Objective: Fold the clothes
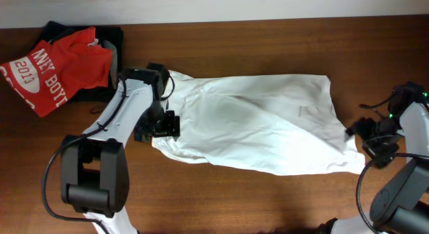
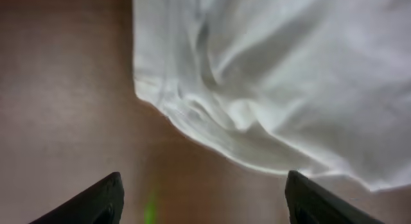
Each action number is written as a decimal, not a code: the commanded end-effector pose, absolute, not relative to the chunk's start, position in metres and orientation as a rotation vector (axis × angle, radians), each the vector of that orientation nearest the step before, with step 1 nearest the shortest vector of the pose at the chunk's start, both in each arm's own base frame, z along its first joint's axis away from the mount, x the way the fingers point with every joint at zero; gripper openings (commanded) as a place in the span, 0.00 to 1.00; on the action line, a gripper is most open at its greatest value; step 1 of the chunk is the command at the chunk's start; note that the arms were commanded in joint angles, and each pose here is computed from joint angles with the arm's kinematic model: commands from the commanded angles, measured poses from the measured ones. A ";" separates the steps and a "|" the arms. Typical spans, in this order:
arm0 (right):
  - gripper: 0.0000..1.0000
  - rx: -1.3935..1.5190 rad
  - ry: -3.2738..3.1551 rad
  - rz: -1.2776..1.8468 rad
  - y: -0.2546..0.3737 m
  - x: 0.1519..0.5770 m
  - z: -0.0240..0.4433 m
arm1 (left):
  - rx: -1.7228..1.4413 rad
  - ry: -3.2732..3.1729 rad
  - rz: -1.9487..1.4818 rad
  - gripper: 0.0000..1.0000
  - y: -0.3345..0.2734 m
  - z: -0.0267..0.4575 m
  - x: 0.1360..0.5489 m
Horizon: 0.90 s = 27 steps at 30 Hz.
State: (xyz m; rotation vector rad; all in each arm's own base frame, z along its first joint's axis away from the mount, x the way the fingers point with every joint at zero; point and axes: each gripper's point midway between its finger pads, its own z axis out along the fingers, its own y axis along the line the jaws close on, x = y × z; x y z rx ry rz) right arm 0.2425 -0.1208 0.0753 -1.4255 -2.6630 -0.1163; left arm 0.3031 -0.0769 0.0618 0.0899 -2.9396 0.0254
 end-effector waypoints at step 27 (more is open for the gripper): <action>0.99 -1.321 -2.731 -0.192 -0.106 0.253 0.081 | 0.268 -2.960 -0.053 0.01 -0.100 0.077 0.305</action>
